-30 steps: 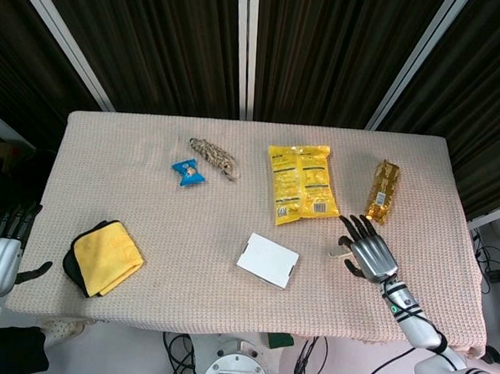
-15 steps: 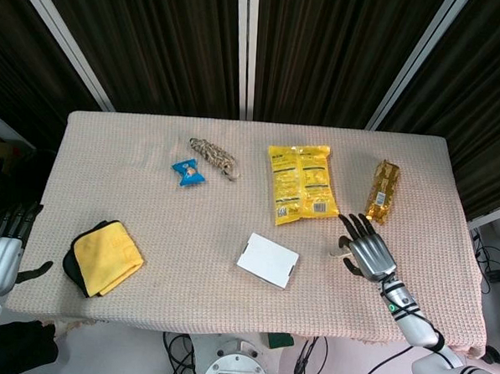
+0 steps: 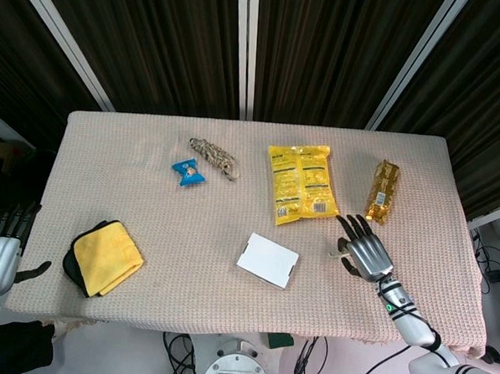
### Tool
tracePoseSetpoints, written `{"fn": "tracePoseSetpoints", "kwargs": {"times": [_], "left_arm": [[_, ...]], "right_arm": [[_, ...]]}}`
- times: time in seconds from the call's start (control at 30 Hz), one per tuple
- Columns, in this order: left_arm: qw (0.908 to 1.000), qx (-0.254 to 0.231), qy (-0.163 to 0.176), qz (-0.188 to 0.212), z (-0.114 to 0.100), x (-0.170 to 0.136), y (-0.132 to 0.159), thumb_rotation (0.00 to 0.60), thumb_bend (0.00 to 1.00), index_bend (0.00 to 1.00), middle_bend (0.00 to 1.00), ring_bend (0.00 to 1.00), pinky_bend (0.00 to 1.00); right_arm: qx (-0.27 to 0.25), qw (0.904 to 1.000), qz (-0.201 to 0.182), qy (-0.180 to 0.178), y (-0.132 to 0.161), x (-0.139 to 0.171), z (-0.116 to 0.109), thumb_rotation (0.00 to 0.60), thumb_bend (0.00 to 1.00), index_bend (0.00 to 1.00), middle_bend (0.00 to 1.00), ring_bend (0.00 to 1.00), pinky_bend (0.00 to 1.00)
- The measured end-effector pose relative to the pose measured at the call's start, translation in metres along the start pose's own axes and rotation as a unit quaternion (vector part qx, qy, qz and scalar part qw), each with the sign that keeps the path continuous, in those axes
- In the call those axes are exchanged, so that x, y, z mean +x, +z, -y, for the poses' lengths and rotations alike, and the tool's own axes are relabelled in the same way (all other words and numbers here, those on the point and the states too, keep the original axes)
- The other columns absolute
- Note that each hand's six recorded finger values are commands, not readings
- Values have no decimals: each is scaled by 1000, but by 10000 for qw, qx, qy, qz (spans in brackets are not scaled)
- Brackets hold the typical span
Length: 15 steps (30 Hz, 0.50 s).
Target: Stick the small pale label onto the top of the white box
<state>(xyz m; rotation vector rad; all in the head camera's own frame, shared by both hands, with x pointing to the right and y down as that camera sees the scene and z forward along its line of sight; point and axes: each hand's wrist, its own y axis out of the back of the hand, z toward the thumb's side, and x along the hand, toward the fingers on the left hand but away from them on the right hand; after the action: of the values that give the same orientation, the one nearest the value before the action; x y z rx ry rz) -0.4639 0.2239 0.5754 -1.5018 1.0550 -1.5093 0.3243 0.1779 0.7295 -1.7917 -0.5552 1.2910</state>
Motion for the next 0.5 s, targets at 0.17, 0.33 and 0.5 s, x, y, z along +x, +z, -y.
{"fn": "tracePoseSetpoints", "kwargs": {"times": [0.17,0.33,0.5], "left_arm": [[10000,-6,-10,-39,0,1,-2,600,40,75,66,31,96],[10000,-8,-27,-59,0,0,-3,600,40,76,66,31,97],[10000,-8,-49,-75,1,0,-4,600,40,76,66,31,96]], "right_arm": [[25,10000,12,20,0,-1,1,600,374,526,0,0,0],[23,10000,26,38,0,-2,2,600,384,546,0,0,0],[25,10000,23,76,1,-2,4,600,395,553,0,0,0]]}}
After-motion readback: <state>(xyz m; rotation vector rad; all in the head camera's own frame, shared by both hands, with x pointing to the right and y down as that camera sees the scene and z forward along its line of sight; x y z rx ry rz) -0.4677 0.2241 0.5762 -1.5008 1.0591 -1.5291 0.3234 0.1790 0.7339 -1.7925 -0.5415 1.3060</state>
